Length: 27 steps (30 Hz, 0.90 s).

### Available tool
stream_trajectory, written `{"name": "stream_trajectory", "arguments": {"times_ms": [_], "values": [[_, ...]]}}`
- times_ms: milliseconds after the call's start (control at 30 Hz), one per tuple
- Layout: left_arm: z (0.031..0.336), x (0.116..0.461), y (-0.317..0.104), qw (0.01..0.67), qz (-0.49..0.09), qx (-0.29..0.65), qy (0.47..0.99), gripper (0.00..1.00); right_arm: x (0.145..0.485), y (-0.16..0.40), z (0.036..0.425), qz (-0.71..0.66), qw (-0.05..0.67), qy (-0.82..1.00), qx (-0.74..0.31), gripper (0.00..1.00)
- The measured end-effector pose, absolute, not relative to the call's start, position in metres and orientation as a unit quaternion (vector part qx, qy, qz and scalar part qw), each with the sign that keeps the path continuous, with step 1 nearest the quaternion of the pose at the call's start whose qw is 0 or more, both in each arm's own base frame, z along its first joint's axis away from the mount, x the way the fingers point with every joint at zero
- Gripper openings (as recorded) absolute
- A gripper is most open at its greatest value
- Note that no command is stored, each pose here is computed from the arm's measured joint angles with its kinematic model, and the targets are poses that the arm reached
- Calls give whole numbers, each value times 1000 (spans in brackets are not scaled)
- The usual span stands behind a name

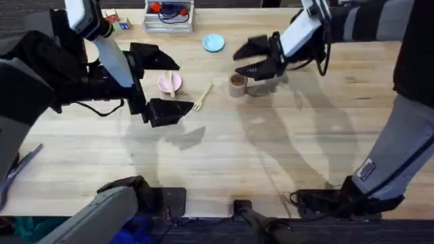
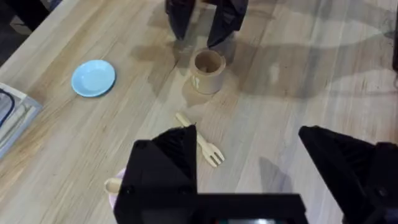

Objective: Pick up a utensil and set it on the pink plate, then put the other utensil in the container.

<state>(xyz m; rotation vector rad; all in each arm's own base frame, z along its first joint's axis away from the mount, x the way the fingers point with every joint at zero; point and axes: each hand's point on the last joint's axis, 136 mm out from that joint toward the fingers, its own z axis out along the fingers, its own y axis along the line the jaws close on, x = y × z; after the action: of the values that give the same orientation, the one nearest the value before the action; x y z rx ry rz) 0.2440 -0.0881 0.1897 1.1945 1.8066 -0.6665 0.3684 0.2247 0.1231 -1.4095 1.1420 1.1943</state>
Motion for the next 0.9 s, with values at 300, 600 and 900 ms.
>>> {"name": "stream_trajectory", "arguments": {"times_ms": [300, 600, 900], "values": [[190, 244, -88, 424, -266, 477, 722, 993, 366, 242, 165, 469, 482, 426, -605, 976], [190, 244, -88, 424, -266, 477, 722, 993, 357, 262, 189, 426, 412, 465, -658, 993], [190, 244, -88, 424, -266, 477, 722, 993, 367, 281, 170, 262, 327, 488, -765, 994]]}}
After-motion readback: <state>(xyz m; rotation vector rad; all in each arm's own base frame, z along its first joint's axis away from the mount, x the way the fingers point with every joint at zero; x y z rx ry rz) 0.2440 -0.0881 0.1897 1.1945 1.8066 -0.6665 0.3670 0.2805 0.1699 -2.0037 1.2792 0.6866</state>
